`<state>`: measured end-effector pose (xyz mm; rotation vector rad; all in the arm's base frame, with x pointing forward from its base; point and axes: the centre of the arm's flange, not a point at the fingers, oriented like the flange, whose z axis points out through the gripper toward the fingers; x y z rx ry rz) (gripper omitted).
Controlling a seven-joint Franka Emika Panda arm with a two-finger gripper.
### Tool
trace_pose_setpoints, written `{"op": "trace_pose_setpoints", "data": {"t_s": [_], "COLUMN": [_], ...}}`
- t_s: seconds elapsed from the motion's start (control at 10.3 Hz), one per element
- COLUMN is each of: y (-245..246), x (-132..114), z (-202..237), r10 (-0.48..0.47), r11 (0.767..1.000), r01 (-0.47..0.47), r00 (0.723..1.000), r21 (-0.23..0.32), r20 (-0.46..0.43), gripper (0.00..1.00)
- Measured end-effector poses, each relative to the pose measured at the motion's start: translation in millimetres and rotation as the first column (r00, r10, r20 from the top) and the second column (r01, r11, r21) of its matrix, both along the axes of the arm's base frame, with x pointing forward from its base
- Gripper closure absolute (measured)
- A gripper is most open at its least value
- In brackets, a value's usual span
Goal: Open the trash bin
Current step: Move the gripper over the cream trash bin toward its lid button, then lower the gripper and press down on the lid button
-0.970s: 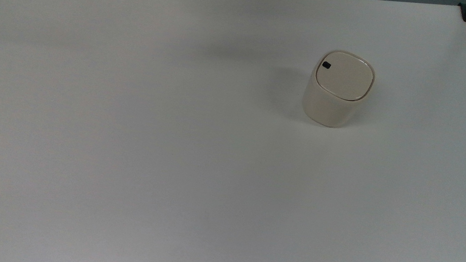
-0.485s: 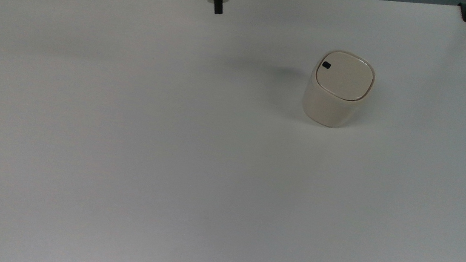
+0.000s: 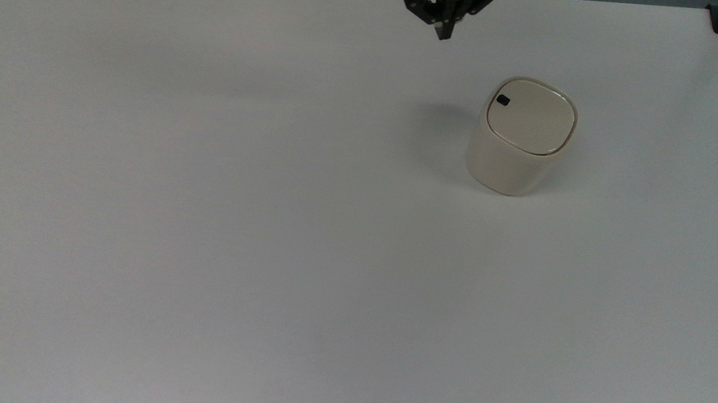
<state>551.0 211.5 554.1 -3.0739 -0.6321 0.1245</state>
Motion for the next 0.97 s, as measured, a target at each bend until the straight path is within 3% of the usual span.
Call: {"op": "trace_pose_setpoints", "data": {"t_s": [0.39,0.97], "y": [83.3,103.9], "x": [-5.4,10.7], "z": [-55.1,-110.8], "r10": [0.065,0.07], "r11": [0.998,0.998], "r01": [-0.065,-0.07], "r00": [0.998,0.998], "r21": [-0.002,-0.003], "r20": [0.003,-0.001], "gripper": [0.99,0.99]}}
